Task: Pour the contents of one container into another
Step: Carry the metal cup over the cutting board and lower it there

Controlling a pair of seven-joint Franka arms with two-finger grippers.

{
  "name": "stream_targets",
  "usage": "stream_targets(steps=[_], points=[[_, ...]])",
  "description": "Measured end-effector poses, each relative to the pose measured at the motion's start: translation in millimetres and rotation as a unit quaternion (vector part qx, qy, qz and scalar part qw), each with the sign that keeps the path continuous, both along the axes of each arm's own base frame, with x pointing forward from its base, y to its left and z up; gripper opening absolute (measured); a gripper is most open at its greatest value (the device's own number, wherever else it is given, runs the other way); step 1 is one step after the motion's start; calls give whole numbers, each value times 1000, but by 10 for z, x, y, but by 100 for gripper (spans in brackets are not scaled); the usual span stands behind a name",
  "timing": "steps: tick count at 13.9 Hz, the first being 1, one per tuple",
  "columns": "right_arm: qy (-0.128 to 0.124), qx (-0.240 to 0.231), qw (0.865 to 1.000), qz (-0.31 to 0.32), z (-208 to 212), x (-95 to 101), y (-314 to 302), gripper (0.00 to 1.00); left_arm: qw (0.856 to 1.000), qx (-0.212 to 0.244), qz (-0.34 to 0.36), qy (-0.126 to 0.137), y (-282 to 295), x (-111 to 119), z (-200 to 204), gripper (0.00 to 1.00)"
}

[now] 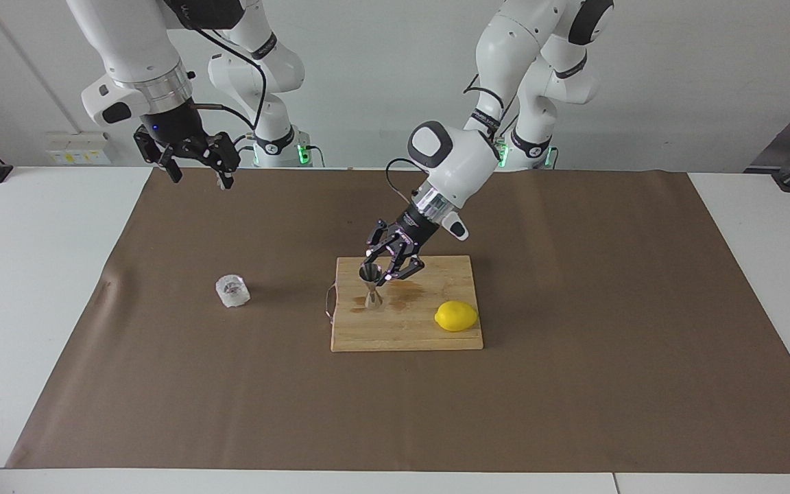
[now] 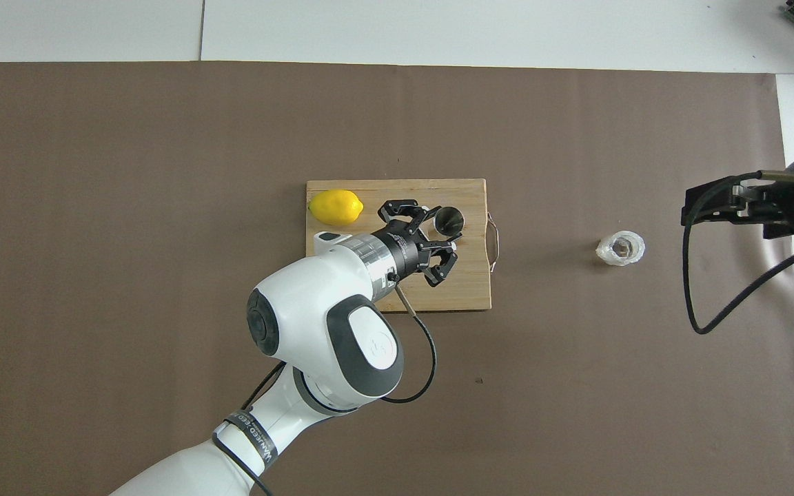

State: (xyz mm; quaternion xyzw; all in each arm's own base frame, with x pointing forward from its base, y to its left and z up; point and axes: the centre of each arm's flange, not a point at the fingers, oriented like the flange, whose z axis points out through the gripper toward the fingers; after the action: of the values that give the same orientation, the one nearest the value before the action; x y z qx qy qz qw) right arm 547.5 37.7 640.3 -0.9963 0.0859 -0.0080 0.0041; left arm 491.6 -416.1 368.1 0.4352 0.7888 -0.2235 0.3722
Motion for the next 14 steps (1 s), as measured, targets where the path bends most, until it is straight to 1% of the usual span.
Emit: stream_targets(steps=[3, 5, 7, 8, 9, 10, 12, 14], points=[[0, 0, 1000, 0, 0, 0, 0, 100, 1000, 11, -4, 4, -28, -95, -111, 51], [0, 0, 1000, 0, 0, 0, 0, 100, 1000, 15, -2, 2, -51, -129, -133, 51], [0, 0, 1000, 0, 0, 0, 0, 100, 1000, 15, -2, 1, -47, -126, -132, 68], [0, 0, 1000, 0, 0, 0, 0, 100, 1000, 15, -1, 1, -42, -119, -129, 78], [0, 0, 1000, 0, 0, 0, 0, 100, 1000, 15, 0, 0, -37, -107, -117, 91], [0, 0, 1000, 0, 0, 0, 0, 100, 1000, 13, 1, -2, -32, -90, -93, 99], [0, 0, 1000, 0, 0, 0, 0, 100, 1000, 4, -2, -6, -9, -43, 28, 100], [0, 0, 1000, 0, 0, 0, 0, 100, 1000, -16, -13, -7, 84, 43, 274, 100]])
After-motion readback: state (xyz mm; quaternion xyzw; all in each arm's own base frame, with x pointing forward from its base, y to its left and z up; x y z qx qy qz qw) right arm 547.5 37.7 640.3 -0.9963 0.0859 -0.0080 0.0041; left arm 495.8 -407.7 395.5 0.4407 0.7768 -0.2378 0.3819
